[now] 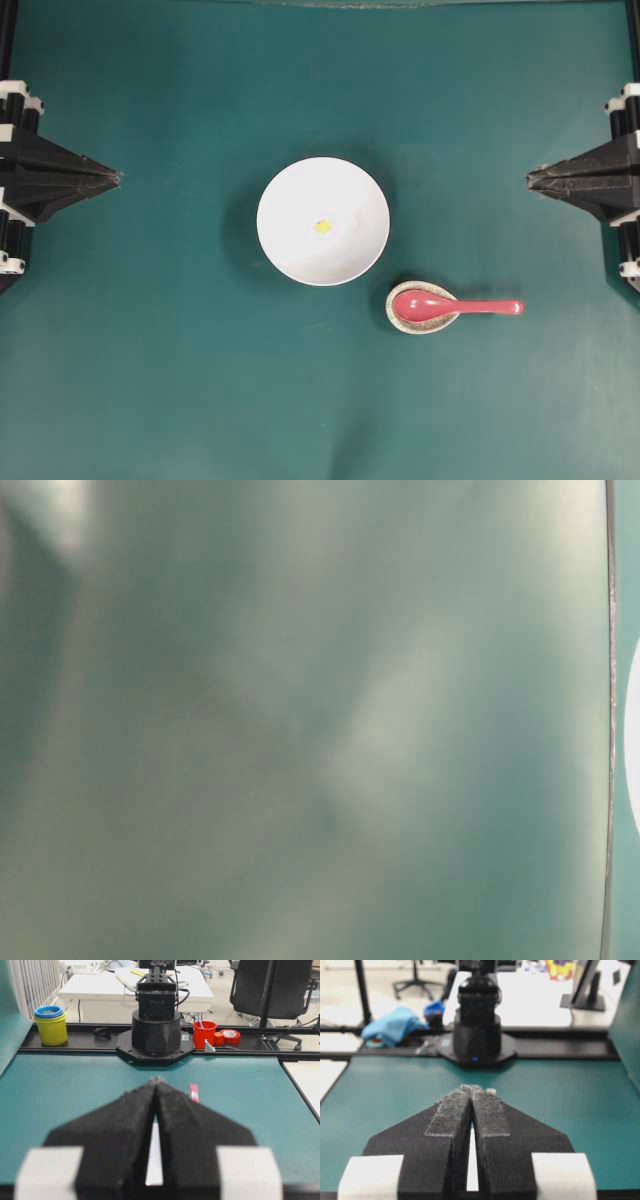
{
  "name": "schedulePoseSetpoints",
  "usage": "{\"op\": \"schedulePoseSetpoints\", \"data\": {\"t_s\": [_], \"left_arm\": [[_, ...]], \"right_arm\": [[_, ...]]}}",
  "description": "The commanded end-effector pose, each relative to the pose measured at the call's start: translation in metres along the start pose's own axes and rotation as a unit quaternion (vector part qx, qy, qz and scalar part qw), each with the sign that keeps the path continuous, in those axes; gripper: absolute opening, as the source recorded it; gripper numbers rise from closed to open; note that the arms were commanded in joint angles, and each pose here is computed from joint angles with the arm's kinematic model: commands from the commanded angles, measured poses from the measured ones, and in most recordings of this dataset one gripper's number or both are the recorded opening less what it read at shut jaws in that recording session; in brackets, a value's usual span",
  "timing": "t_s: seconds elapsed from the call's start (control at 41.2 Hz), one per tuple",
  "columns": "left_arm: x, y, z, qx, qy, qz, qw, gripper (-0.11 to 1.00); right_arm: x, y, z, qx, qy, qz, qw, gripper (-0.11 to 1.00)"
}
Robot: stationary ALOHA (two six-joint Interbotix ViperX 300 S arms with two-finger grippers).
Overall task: Scoop the yellow hexagonal prism block from the bowl with a spoon using the right arm.
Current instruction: 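Move the right gripper toward the pink spoon handle in the spoon rest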
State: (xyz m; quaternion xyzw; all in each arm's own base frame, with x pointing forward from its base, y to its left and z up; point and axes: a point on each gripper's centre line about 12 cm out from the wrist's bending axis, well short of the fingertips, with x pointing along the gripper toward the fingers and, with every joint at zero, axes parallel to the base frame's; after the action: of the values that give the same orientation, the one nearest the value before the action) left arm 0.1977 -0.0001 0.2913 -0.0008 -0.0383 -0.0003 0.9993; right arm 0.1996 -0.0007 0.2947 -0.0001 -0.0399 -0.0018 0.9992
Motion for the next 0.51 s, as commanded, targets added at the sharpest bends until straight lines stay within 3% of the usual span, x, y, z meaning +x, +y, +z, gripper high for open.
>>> {"op": "schedulePoseSetpoints", "data": {"t_s": [0.0,0.291,0.388,0.485], "left_arm": [[0.003,-0.001,0.0,0.002,0.018,-0.003,0.9998,0.0],[0.003,-0.001,-0.003,0.002,0.03,-0.003,0.9995,0.0],[0.003,-0.001,-0.003,0.003,0.031,-0.003,0.9995,0.0],[0.003,-0.001,-0.003,0.003,0.032,-0.002,0.9995,0.0]], "right_arm": [[0.002,-0.001,0.005,0.003,-0.009,-0.002,1.0,-0.01],[0.018,0.005,-0.019,0.0,0.006,0.012,0.9999,0.03],[0.025,0.009,-0.031,-0.003,0.022,0.021,0.9995,0.17],[0.032,0.012,-0.045,-0.002,0.041,0.027,0.9988,0.4]]}}
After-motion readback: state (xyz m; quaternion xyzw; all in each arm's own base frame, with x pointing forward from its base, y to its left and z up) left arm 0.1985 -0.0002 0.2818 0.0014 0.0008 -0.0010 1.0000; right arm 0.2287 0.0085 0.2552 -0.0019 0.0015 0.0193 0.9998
